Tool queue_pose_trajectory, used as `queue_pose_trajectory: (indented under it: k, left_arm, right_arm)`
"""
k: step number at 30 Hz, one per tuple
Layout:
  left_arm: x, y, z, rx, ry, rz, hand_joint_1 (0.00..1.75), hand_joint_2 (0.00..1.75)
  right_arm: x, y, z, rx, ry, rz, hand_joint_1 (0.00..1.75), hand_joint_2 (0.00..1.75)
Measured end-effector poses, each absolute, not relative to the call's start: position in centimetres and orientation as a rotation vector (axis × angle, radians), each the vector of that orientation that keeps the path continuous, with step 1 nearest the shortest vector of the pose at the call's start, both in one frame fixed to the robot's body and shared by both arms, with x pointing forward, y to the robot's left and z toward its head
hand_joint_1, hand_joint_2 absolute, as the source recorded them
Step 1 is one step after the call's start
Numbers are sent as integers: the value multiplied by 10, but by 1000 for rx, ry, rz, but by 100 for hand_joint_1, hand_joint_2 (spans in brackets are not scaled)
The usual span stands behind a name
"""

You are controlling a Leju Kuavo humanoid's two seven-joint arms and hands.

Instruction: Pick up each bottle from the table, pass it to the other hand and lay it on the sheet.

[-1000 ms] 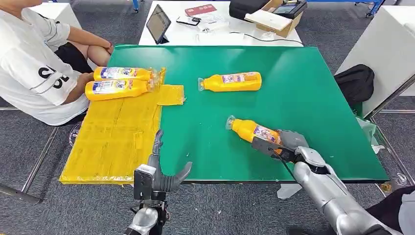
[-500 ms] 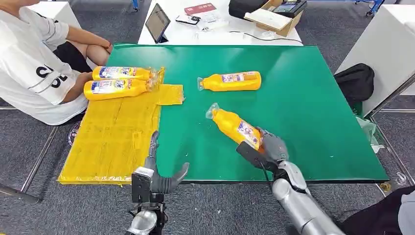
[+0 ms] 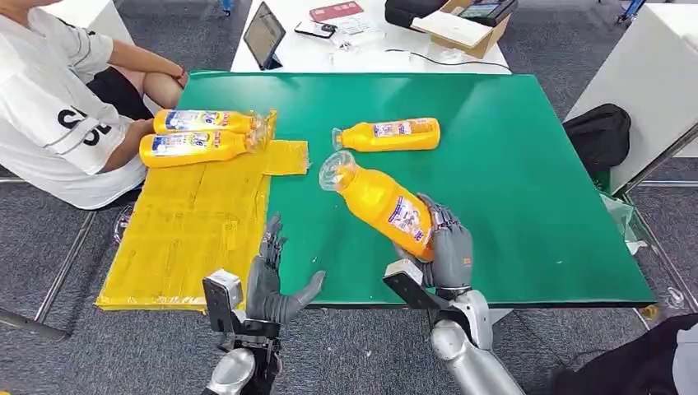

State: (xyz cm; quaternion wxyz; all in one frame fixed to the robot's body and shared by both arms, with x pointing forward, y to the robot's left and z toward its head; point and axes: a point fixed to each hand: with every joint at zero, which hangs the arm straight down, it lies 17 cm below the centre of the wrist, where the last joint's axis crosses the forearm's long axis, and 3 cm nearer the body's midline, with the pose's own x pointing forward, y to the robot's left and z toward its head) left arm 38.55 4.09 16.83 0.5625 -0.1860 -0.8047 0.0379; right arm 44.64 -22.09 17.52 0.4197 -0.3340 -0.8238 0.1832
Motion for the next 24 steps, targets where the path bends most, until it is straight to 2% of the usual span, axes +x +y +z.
queue_pose_trajectory:
  k: [8,13,24]
  left_arm:
    - [370,26,188,-629,-1913,14,0,175]
    - [363,24,201,-738,-1915,14,0,175]
    - [362,27,200,-718,-1916,-11,0,175]
  right_arm:
    - [441,-194,163,-728,-2090,434,175,175]
    - [441,-164,131,-579,-2032,515,175,175]
    - [414,-77,99,-366,-2010,635,175,175]
